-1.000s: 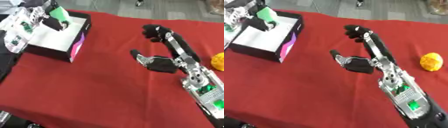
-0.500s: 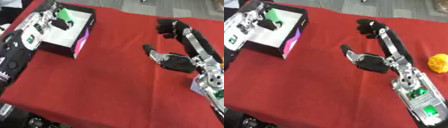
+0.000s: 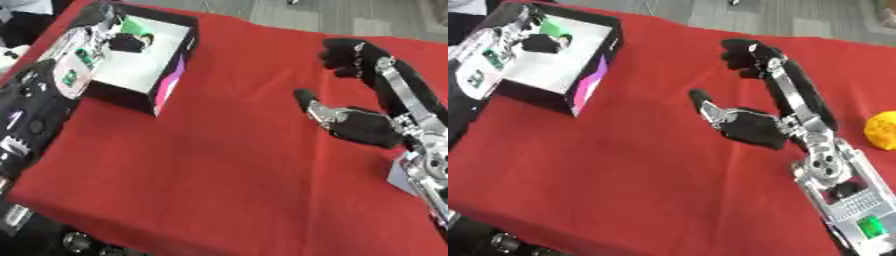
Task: Pick up the objects with one hand, pass them to the other hand, and then place them into the box on the other side of the table.
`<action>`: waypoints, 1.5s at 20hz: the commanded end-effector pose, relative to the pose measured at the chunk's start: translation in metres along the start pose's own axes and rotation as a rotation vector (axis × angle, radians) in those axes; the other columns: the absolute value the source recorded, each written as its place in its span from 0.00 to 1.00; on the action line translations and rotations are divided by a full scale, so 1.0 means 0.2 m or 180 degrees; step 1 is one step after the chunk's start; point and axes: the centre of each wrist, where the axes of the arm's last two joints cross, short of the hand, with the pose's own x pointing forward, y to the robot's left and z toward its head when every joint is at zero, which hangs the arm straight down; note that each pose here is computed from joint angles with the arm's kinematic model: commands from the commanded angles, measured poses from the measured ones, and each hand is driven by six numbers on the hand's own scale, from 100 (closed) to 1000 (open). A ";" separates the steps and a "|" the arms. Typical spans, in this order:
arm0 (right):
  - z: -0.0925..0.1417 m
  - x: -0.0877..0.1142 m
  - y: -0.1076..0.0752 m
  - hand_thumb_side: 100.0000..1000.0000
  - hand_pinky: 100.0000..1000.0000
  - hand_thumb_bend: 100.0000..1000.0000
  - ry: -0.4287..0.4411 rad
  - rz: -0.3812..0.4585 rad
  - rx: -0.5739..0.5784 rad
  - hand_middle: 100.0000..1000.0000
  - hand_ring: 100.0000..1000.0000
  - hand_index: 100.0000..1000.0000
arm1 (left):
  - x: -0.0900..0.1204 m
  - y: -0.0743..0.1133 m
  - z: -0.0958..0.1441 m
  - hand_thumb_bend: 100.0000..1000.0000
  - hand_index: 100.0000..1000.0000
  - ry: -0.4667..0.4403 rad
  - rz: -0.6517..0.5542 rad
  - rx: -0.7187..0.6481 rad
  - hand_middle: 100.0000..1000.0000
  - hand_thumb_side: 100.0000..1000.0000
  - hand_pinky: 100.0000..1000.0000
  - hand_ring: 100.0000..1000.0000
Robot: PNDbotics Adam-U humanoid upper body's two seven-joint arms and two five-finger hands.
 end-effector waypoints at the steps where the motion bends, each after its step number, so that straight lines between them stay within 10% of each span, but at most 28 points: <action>1: 0.00 0.03 -0.04 0.24 0.79 0.32 -0.0077 0.0033 -0.0050 0.70 0.77 0.83 | -0.01 0.09 -0.01 0.51 0.82 0.0049 -0.0076 0.0153 0.72 0.53 0.83 0.78; 10: 0.00 0.02 -0.04 0.23 0.79 0.32 -0.0068 0.0043 -0.0062 0.70 0.77 0.83 | 0.00 0.14 0.01 0.53 0.82 -0.0011 -0.0084 0.0173 0.72 0.46 0.83 0.77; 14: 0.00 0.02 -0.06 0.23 0.79 0.32 -0.0089 0.0074 -0.0066 0.70 0.77 0.84 | 0.03 0.19 0.05 0.34 0.79 -0.0111 0.0028 0.0262 0.69 0.42 0.80 0.73; 30: 0.07 -0.05 -0.42 0.32 0.82 0.44 0.0353 0.1006 0.0706 0.75 0.79 0.84 | 0.02 0.24 0.21 0.19 0.78 -0.0296 0.0400 0.0365 0.70 0.55 0.80 0.71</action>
